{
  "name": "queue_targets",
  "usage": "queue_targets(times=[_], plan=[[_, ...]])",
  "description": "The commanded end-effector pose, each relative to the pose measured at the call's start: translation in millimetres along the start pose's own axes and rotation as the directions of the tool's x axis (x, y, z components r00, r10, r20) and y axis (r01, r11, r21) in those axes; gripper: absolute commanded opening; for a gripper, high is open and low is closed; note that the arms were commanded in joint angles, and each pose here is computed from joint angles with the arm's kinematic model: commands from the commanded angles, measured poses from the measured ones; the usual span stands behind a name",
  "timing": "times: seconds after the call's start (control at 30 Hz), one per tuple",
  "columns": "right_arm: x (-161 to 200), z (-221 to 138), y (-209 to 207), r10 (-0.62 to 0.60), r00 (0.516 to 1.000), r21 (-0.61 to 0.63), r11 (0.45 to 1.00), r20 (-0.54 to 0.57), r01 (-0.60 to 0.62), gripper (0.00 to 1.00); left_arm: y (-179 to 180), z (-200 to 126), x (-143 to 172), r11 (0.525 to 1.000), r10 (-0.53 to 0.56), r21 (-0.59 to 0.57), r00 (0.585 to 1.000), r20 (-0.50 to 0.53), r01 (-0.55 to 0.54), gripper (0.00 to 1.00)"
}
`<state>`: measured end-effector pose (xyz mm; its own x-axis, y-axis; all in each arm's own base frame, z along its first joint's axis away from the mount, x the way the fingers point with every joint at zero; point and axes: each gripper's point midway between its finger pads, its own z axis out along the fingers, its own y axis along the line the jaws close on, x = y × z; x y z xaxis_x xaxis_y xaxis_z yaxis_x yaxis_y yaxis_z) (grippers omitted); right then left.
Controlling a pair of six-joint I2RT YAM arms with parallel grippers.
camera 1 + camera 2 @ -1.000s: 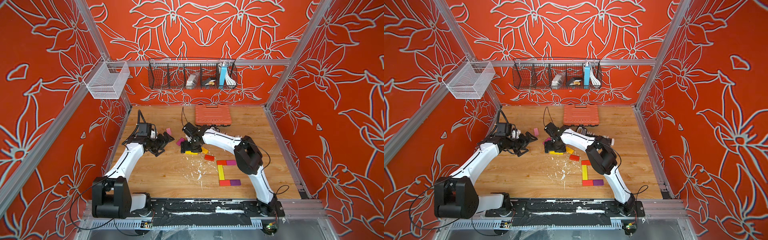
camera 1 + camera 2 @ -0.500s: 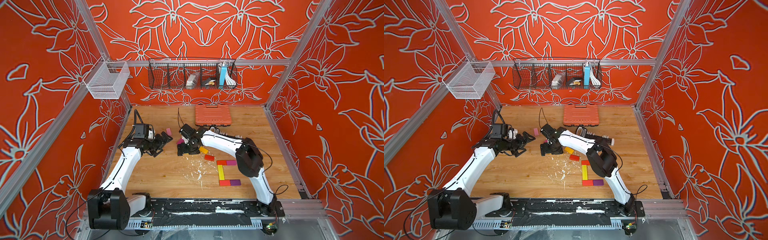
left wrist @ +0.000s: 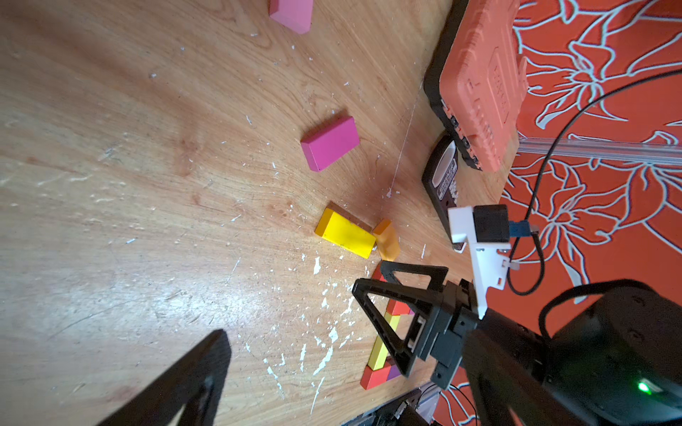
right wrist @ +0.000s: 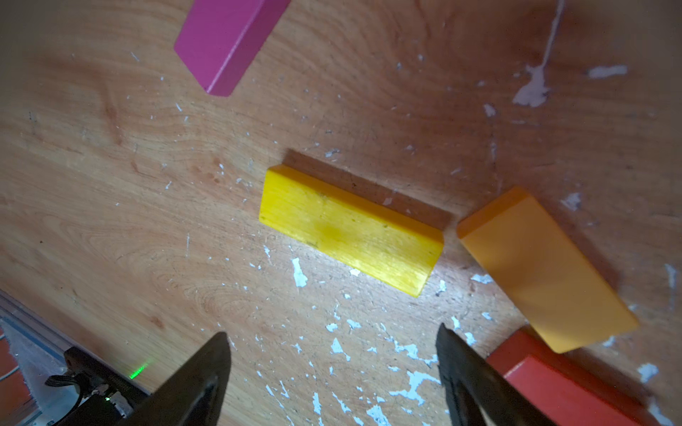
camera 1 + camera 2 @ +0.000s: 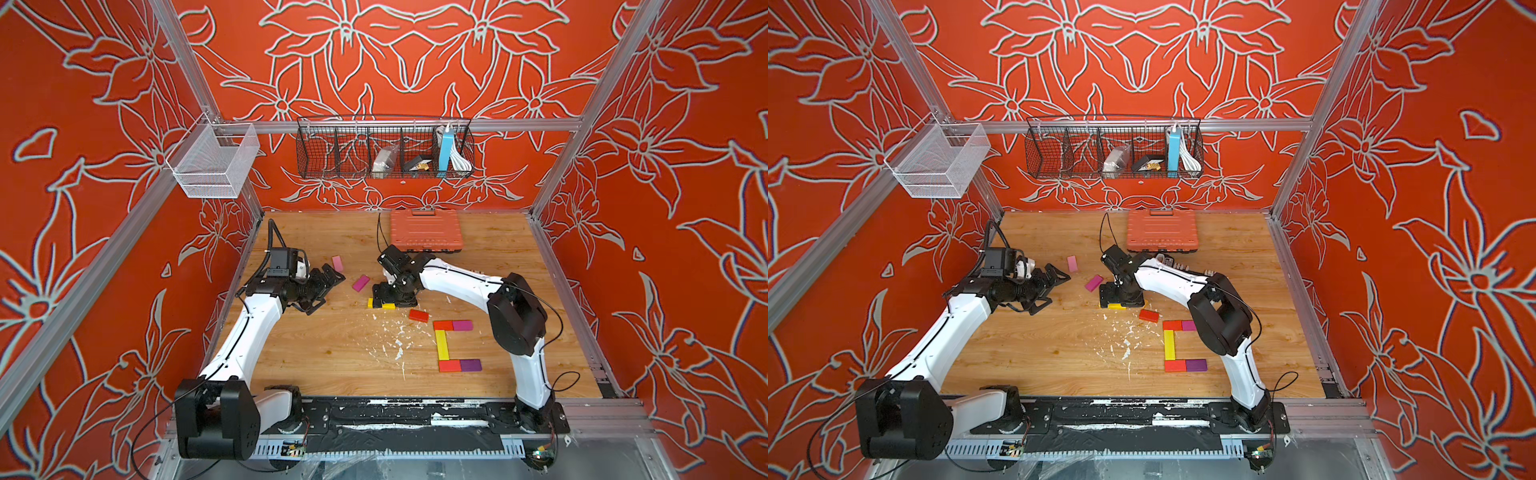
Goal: Assemble the letter c with building blocks
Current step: Move the building block to the center of the board.
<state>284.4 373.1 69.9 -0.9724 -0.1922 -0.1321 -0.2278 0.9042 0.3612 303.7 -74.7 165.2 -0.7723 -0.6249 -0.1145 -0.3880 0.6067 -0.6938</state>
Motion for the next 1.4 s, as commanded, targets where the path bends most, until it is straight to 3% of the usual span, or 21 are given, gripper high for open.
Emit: queue_targets(times=[0.0,0.6,1.0,1.13,1.37], plan=[[-1,11,-4,0.0,1.0,0.018,1.0,-0.01,0.0,0.9,2,-2,0,1.0,0.003,-0.007,1.0,-0.001,-0.003,0.98],[-14,35,9,0.009,0.999,0.003,1.0,-0.038,-0.009,0.89,-6,-6,3,1.0,0.0,0.027,1.0,-0.006,0.0,0.99],[-18,54,85,-0.056,0.997,-0.115,0.992,-0.06,0.048,0.88,-12,-16,3,0.999,0.001,0.036,1.0,0.018,-0.002,0.98],[-18,40,89,-0.074,0.996,-0.115,0.991,-0.041,0.069,0.89,-17,-23,2,0.999,0.01,0.043,0.999,0.034,-0.012,0.99],[-18,-6,50,-0.02,0.999,-0.118,0.993,0.048,0.026,0.9,-23,-31,3,0.997,0.016,0.069,0.998,0.054,-0.02,0.99]])
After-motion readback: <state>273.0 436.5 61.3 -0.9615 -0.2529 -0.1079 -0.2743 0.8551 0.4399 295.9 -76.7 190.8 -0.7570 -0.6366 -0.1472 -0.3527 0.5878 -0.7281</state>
